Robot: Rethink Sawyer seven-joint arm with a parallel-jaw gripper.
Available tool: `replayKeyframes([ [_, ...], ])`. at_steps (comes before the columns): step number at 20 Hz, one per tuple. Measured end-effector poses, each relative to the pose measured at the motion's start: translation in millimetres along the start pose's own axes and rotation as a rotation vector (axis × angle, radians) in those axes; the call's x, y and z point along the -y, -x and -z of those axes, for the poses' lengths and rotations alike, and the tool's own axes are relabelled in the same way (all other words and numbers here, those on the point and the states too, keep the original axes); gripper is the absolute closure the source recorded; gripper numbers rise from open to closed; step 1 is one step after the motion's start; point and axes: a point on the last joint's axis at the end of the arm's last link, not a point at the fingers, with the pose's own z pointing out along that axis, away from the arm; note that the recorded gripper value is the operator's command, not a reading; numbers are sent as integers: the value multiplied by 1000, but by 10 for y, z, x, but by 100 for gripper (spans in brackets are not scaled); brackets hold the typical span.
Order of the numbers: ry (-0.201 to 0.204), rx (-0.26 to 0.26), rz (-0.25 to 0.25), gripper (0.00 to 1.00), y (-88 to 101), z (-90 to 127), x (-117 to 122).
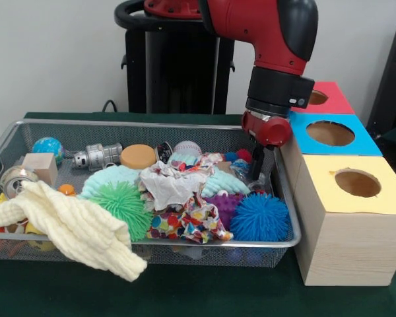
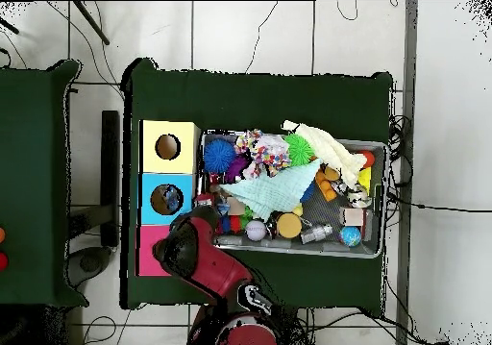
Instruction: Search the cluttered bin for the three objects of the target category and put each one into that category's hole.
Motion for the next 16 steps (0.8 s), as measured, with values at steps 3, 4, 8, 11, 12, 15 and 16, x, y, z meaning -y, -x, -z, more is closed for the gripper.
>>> replayKeyframes([
  [3, -2, -2, 3, 100, 1, -9, 13],
  [4, -1, -2, 3, 100, 0, -8, 13],
  [8, -1, -2, 3, 100, -1, -7, 13],
  [11, -1, -2, 3, 100, -1, -7, 13],
  [12, -1, -2, 3, 100, -1, -7, 13],
  [15, 0, -2, 4, 0, -6, -5, 10],
  [16, 0, -2, 4, 0, -7, -4, 8],
])
